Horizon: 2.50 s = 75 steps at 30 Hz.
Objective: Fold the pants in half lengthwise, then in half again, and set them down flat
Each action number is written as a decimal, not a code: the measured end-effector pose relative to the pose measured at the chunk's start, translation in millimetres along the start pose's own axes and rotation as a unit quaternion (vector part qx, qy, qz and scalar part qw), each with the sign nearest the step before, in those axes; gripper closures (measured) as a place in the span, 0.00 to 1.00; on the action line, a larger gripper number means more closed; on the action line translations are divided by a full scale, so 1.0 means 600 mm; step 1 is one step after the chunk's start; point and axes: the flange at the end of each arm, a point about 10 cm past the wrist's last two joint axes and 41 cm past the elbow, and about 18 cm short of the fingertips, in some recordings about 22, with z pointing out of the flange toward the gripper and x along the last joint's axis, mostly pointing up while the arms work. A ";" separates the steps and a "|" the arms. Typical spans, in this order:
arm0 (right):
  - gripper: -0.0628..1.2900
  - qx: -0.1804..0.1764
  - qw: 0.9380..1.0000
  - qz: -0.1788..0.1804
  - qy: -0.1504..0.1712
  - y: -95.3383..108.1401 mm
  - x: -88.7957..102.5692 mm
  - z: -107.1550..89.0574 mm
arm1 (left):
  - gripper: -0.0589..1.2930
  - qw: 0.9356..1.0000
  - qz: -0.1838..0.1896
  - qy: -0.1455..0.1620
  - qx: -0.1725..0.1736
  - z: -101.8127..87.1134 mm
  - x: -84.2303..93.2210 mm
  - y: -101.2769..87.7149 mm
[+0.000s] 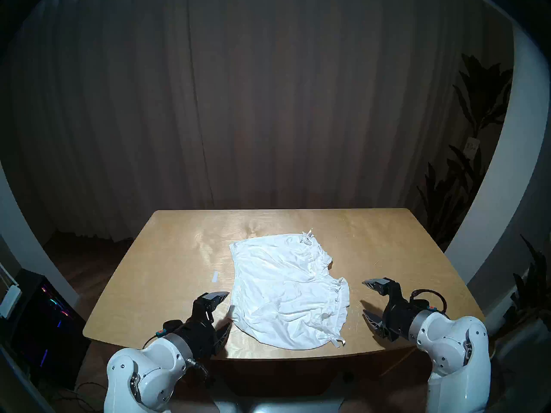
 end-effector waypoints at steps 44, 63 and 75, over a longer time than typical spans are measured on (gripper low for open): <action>0.03 -0.085 0.981 0.085 -0.155 -0.004 0.010 0.019 | 0.05 0.983 -0.093 -0.072 0.140 0.025 0.087 0.046; 0.03 -0.071 0.975 0.009 -0.209 -0.066 0.019 0.047 | 0.05 0.975 -0.143 -0.122 0.117 0.025 0.146 0.035; 0.03 -0.076 0.970 -0.097 -0.212 -0.044 0.045 0.059 | 0.07 0.976 -0.117 -0.143 0.115 0.027 0.152 0.035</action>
